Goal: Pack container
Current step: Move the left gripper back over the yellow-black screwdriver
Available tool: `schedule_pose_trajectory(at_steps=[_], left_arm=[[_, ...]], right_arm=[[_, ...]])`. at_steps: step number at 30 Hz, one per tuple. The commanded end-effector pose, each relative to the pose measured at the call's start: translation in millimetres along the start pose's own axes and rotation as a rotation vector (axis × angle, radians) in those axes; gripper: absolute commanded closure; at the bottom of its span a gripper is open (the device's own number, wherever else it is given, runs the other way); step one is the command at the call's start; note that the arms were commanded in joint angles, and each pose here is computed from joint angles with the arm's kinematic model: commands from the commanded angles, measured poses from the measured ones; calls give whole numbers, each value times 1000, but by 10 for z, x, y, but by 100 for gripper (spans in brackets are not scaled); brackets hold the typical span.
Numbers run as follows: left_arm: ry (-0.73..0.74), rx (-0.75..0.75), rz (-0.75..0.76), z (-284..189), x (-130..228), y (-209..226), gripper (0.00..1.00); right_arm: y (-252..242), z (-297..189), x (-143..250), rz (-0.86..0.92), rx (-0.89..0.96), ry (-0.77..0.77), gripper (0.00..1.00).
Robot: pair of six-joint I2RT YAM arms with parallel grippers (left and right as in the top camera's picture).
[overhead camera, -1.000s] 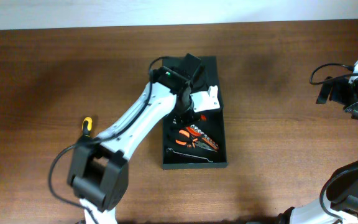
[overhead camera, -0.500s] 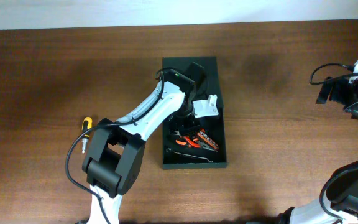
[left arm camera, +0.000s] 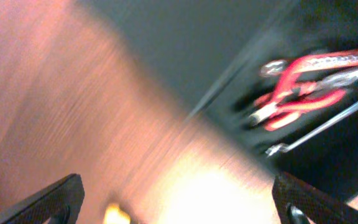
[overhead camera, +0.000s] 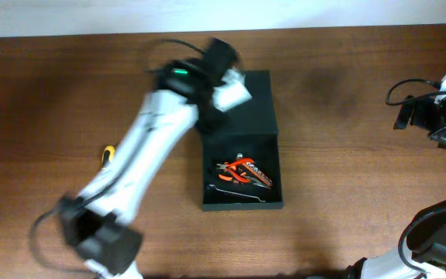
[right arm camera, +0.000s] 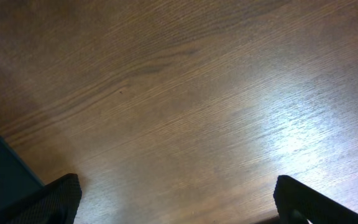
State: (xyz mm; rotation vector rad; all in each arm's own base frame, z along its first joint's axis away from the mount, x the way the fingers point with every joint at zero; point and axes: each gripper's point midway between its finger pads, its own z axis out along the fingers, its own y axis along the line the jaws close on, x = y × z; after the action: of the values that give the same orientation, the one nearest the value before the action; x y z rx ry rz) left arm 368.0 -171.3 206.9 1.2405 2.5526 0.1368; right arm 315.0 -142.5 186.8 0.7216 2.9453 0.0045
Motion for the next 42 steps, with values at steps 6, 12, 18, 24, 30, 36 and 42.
schedule_pose_trajectory(at_steps=[6,12,18,24,30,36,42], left_arm=[[54,-215,-695,-851,1474,1064,1],[-50,-327,-847,-1101,2088,869,1],[-66,-348,-972,-326,2600,818,1],[-22,-153,-1051,401,2675,860,1],[63,-84,-1013,796,2727,877,1],[67,-28,-926,925,2645,964,1],[90,-2,-810,1045,2637,1032,1]], right_arm=[[-23,-1,15,-6,9,1,1],[-23,-1,13,-6,9,0,1],[-22,-1,11,-6,9,0,1],[-22,-1,2,-6,9,-4,1],[-22,-1,2,-6,9,-4,1],[-21,-1,-13,-6,9,-10,1],[-21,-1,-12,-6,9,-10,1]])
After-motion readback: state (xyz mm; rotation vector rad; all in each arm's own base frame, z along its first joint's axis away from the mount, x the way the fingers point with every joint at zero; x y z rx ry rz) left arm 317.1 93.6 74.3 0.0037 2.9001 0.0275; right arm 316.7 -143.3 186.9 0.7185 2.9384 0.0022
